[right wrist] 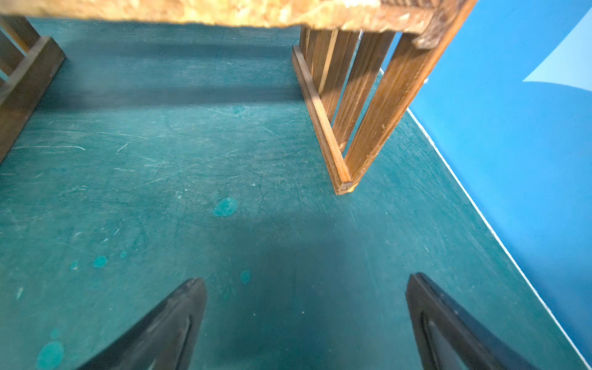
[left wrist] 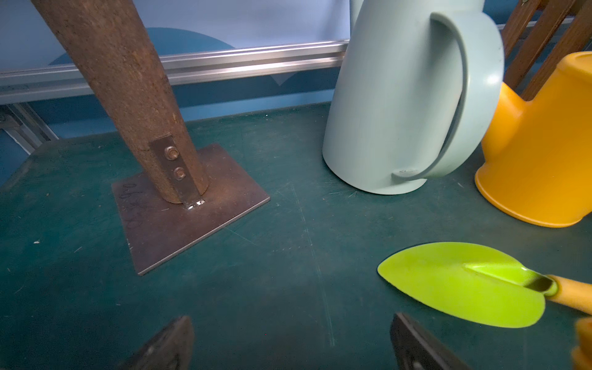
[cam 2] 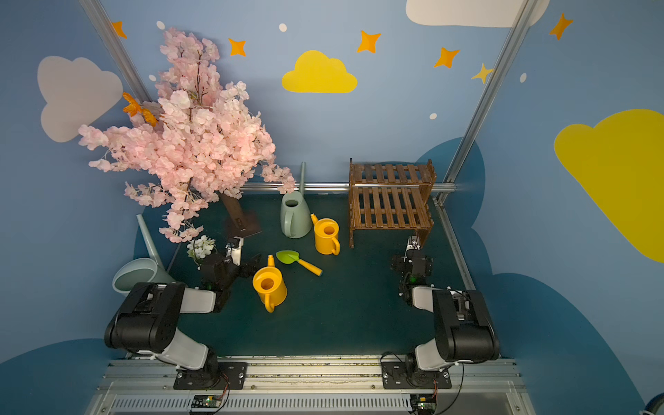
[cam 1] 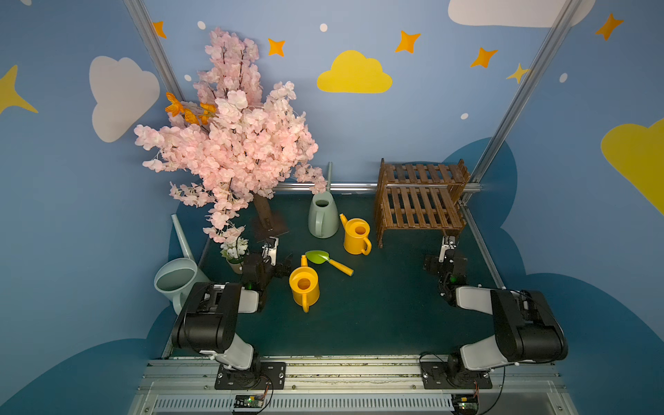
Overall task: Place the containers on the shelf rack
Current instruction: Move the shelf to the center of the board.
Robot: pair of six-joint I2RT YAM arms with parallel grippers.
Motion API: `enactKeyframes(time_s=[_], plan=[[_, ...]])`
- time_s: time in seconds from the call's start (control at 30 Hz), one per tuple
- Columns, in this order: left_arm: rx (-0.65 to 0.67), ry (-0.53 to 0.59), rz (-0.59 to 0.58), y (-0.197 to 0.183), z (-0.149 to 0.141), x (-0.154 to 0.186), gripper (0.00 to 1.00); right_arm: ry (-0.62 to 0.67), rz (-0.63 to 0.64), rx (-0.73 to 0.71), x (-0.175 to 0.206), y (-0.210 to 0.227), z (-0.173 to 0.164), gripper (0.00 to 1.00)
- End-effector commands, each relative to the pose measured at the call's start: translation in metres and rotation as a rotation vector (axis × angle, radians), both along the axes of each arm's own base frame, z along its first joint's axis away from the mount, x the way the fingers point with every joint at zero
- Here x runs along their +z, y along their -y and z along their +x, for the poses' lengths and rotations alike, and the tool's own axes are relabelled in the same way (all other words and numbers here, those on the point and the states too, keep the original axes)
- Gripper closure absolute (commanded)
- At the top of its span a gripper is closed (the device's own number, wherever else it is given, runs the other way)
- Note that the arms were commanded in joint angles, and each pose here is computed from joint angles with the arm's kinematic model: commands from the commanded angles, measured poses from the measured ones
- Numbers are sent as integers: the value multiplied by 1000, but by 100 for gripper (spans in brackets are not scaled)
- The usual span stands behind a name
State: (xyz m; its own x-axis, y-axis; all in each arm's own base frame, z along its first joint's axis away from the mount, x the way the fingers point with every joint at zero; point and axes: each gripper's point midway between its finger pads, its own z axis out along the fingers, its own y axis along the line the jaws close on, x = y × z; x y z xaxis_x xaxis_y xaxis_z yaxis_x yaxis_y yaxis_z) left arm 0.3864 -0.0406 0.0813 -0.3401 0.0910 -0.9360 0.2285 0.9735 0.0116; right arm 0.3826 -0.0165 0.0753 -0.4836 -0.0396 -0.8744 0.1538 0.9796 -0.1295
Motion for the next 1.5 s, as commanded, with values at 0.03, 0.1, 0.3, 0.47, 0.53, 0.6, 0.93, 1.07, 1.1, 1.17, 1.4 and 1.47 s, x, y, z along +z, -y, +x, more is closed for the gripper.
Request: enactKeyframes(time_s=[0.03, 0.1, 0.3, 0.47, 0.53, 0.6, 0.93, 1.07, 1.1, 1.17, 1.4, 1.47], plan=[[-18, 22, -14, 3, 3, 6, 0, 39, 8, 8, 15, -3, 6, 2], [16, 42, -17, -2, 1, 10, 0, 44, 4, 2, 16, -2, 6, 2], [135, 97, -7, -21, -11, 44, 0, 4, -11, -37, 35, 4, 1, 2], [176, 172, 8, -23, -12, 80, 0, -34, 18, -74, 45, 7, -7, 2], [183, 190, 25, -21, -10, 91, 0, -55, 41, -97, 47, 8, -12, 2], [183, 197, 37, -18, -5, 104, 0, -71, 69, -127, 53, 10, -18, 2], [84, 204, 56, 41, -14, 170, 0, -72, 185, -208, 109, 13, -47, 2], [45, 178, 34, 80, -23, 183, 1, -26, 149, -220, 129, 21, -57, 2], [28, 169, 25, 92, -23, 186, 2, -26, 148, -227, 135, 24, -59, 2], [-20, 113, 23, 122, -23, 184, 4, -36, 142, -233, 145, 28, -60, 2], [-201, -115, -3, 242, -7, 185, 4, -218, 175, -246, 154, 50, -36, 3], [-226, -201, -37, 274, 0, 176, 3, -279, 205, -220, 157, 50, -28, 7]])
